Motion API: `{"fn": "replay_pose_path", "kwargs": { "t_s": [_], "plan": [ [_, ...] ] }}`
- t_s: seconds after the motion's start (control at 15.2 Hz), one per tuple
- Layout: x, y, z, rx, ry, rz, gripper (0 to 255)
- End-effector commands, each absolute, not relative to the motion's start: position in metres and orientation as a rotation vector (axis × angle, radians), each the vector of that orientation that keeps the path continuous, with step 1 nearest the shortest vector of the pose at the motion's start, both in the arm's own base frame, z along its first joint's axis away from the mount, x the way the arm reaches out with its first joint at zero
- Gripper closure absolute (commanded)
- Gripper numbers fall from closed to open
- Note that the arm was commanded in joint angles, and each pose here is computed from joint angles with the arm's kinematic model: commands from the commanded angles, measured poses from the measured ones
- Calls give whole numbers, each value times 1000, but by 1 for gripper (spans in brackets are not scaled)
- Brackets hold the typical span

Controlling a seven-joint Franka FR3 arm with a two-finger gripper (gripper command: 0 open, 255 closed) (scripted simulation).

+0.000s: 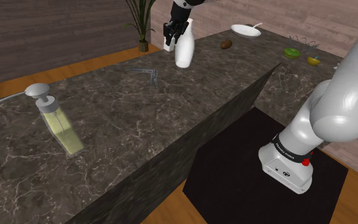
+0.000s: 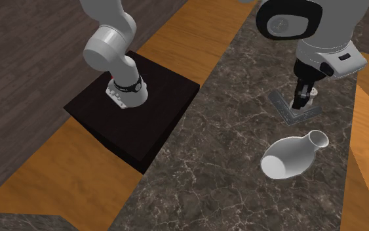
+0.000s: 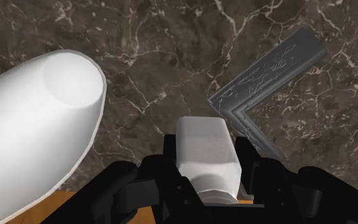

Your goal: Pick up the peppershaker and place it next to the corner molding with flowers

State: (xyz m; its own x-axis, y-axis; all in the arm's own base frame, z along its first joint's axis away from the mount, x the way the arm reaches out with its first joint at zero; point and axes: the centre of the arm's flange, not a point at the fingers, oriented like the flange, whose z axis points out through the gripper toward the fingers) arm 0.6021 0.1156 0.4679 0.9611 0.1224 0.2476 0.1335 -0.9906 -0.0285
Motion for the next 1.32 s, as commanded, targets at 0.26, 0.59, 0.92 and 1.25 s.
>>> {"fn": "replay_pose_path", "kwargs": {
  "t_s": [0.26,0.59,0.92,1.25],
  "plan": [
    [602,116,437,-3066,-200,-384,255],
    [602,116,410,-3066,-200,-384,255],
    [602,116,384,-3066,-200,-384,255],
    [602,116,357,-3066,-200,-384,255]
  ]
}}
